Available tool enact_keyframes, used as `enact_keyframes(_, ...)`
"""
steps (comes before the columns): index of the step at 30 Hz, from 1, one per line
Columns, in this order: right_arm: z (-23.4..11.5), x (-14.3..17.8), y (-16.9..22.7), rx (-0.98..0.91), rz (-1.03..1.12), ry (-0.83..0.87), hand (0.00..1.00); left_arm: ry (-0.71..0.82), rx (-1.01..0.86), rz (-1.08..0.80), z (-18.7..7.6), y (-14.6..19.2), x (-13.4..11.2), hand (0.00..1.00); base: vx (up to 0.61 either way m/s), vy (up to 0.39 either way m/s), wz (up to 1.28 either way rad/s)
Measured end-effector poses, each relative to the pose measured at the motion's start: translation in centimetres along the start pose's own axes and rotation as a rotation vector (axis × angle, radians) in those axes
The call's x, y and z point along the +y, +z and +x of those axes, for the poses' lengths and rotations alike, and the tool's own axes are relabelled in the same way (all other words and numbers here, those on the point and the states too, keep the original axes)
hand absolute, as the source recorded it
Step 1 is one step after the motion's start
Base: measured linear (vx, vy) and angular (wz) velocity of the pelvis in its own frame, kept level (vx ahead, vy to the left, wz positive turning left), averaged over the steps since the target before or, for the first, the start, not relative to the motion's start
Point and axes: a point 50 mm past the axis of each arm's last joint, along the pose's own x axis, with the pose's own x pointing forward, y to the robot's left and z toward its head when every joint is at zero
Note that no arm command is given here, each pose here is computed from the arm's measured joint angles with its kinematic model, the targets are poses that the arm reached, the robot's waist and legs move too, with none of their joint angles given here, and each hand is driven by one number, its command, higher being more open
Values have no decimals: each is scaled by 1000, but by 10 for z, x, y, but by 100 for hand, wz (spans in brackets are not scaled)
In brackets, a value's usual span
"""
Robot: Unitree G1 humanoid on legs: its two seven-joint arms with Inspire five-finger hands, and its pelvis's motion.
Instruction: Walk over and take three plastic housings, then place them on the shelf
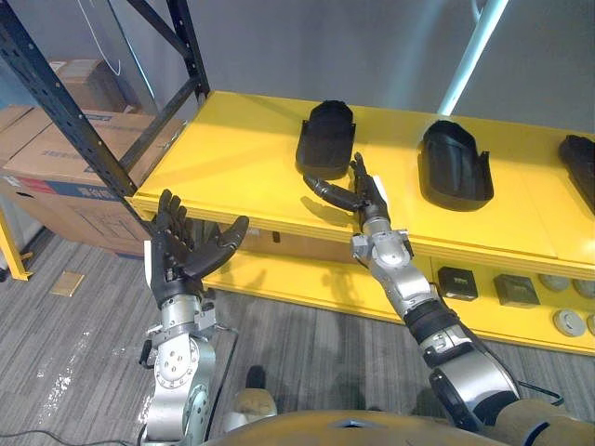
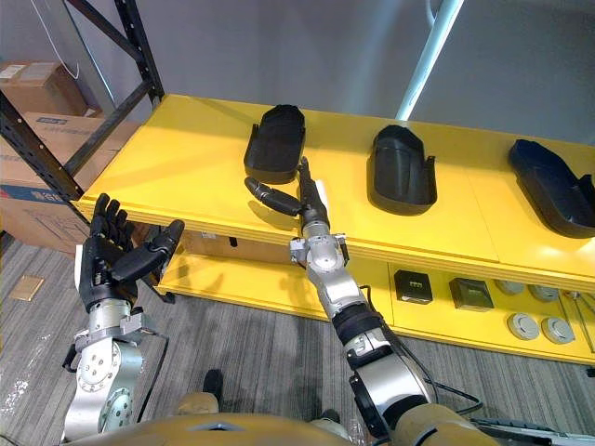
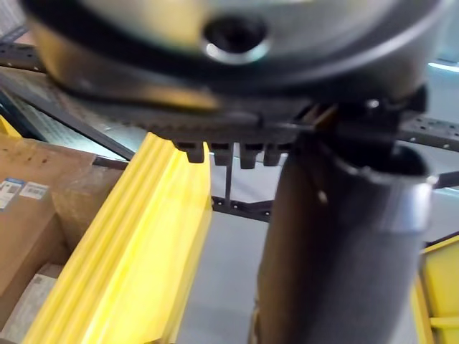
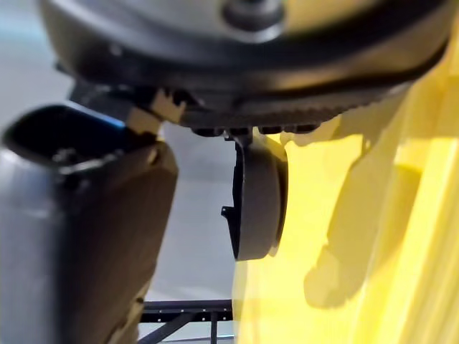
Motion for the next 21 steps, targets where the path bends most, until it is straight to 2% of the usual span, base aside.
enact_keyframes(7,-2,-2,3,-30,-32,-46,100,-5,3,0,0,-1,-1,100,0,0,-1)
enact_keyframes(13,-41,-2,29,-206,19,-32,100,34,57,28,-7,-12,9,100,25,2,-24)
enact_keyframes(15,-59,-9,40,-264,81,65,100,55,86,42,-9,-18,13,100,23,3,-40)
enact_keyframes(21,-93,-39,25,-241,198,114,100,31,84,57,-8,-18,15,100,-3,-1,-34)
